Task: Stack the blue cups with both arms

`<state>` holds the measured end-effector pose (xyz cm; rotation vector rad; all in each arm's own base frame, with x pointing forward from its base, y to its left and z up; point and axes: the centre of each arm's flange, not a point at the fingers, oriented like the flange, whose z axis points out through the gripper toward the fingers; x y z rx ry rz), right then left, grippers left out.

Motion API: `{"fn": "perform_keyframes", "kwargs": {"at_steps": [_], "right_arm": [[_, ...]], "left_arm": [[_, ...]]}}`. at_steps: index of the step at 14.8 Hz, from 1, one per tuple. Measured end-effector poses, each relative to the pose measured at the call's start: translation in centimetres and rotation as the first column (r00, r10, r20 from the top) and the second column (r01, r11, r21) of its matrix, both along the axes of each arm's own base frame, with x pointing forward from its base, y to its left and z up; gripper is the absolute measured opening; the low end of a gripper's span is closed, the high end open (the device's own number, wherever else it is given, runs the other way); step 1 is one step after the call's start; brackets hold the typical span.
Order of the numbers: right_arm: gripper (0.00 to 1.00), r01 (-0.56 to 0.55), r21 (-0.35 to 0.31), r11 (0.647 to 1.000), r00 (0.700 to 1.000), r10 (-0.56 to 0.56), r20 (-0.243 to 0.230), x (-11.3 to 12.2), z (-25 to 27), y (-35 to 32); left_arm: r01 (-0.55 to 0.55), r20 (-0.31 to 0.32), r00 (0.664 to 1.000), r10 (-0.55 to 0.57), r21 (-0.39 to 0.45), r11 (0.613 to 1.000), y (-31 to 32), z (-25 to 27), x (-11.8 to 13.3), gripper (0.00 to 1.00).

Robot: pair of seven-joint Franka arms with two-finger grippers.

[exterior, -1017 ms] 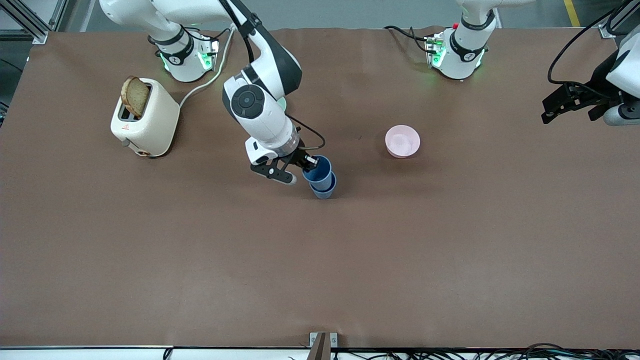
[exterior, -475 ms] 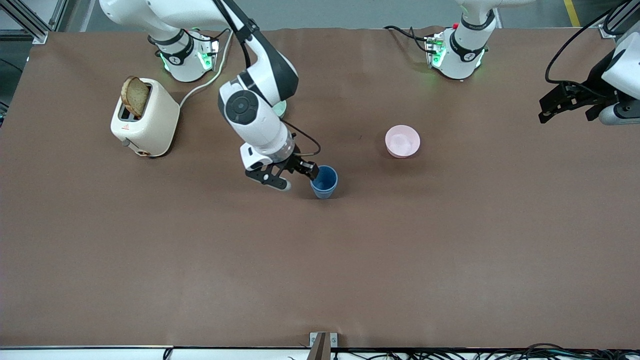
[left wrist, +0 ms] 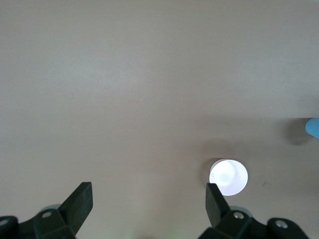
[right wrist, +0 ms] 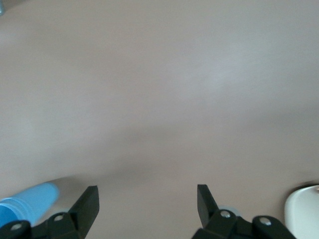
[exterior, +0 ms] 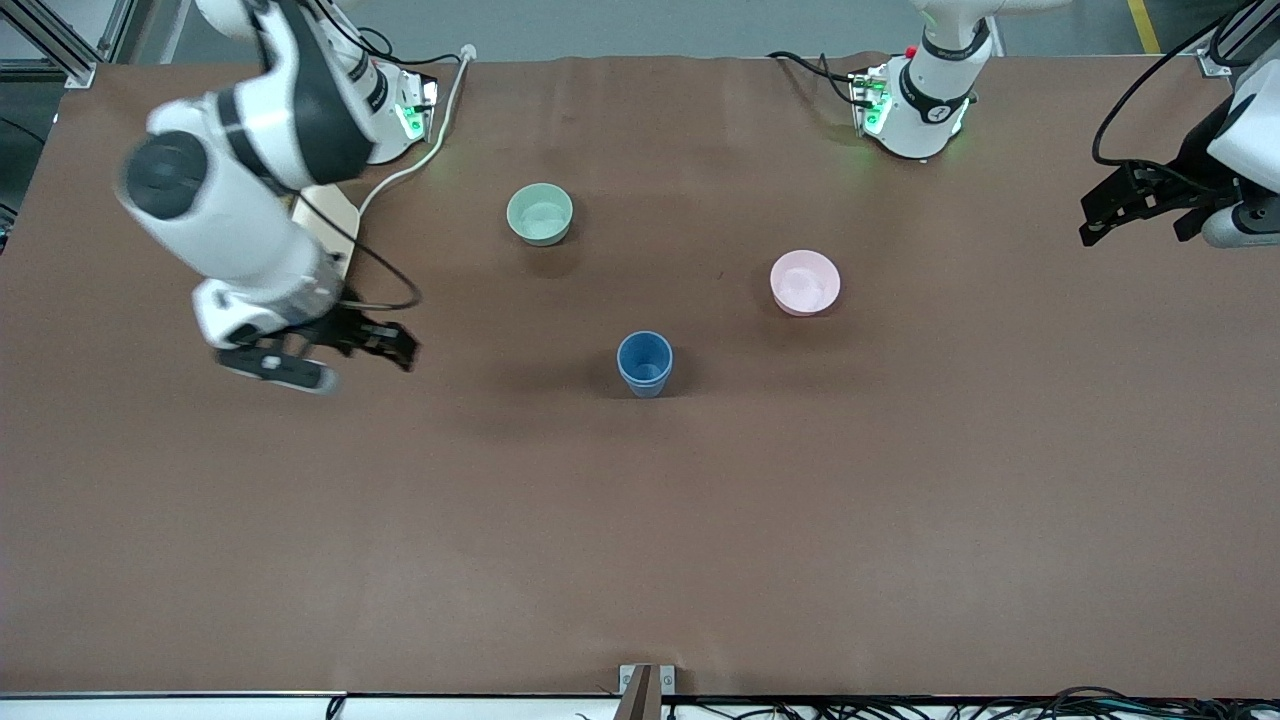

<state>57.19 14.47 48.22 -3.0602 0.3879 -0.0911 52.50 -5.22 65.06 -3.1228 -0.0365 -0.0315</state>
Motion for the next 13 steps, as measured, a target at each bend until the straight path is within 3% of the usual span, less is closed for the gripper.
{"fn": "perform_keyframes", "kwargs": {"at_steps": [3,4,8,11,13], "right_arm": [[0.93,-0.057,-0.013,0.998,0.998,0.056,-0.034,-1.9,2.9,-10.1],[0.99,-0.069,-0.012,0.998,0.997,0.068,-0.045,-2.8,4.5,-13.2],[1.0,-0.08,-0.027,0.996,0.994,0.078,-0.071,-6.1,13.3,-19.7],[1.0,-0.079,-0.06,0.995,0.997,0.078,-0.022,-7.6,20.9,-19.8],[1.0,-0.084,-0.067,0.994,0.996,0.085,0.006,-8.0,23.2,-19.3]], "left_arm": [[0.011,0.0,1.0,-0.011,0.001,1.0,-0.6,0.0,-0.1,1.0],[0.015,0.0,1.0,-0.015,0.001,1.0,-0.8,0.0,-0.1,1.0],[0.023,-0.003,1.0,-0.023,0.001,1.0,-1.2,-0.1,-0.1,1.0],[0.023,0.001,1.0,-0.023,0.001,1.0,-1.2,0.0,0.0,1.0],[0.023,0.008,1.0,-0.023,0.0,1.0,-1.2,0.3,0.1,1.0]]}}
